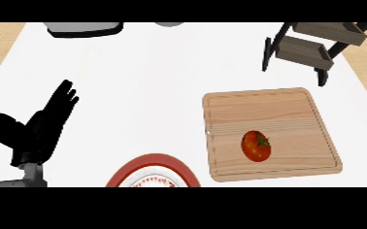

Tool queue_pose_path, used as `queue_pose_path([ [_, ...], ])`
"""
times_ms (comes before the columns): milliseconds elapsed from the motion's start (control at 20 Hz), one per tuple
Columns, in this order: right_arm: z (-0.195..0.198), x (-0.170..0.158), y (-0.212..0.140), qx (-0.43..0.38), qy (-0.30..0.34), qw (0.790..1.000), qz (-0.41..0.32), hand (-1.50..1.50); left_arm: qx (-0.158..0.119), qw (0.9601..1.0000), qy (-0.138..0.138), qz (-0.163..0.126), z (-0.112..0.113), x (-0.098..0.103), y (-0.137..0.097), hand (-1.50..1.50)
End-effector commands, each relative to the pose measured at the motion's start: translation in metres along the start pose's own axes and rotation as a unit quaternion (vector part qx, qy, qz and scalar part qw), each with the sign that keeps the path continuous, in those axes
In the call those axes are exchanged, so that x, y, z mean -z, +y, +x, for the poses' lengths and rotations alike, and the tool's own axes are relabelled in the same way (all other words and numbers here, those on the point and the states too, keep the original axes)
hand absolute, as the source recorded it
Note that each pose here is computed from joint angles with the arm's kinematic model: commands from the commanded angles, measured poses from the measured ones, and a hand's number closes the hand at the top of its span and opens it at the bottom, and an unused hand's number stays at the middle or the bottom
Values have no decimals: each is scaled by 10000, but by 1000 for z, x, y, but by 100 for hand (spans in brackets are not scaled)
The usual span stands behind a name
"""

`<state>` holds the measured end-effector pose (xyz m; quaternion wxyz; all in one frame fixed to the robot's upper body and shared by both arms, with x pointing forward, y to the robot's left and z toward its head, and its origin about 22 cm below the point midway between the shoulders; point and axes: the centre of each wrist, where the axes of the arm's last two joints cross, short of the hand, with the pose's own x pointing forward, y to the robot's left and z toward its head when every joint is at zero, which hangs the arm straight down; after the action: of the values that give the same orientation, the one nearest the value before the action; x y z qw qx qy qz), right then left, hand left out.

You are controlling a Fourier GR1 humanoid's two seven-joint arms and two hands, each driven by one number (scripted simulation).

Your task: Pick the pear from the cutting board and place it in the tiered basket

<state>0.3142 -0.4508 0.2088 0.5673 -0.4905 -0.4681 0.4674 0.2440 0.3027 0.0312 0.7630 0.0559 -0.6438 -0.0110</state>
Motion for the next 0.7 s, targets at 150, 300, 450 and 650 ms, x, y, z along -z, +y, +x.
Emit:
queue_pose_path([
  [150, -89, -45, -88, 2044, -677, 9546, -2057, 150, -29, 9999, -90, -65, -7, -5, -4, 0],
  [300, -123, -76, -116, 2419, -1042, 9371, -2292, 150, 86, 9997, -117, -185, -2, -1, -9, 0],
  [450, -147, -103, -143, 2673, -1095, 9310, -2230, 150, 85, 9988, -80, -473, 3, 5, -16, 0],
  [650, -153, -107, -154, 2689, -1153, 9352, -1996, 150, 92, 9983, -248, -516, 17, 10, -18, 0],
])
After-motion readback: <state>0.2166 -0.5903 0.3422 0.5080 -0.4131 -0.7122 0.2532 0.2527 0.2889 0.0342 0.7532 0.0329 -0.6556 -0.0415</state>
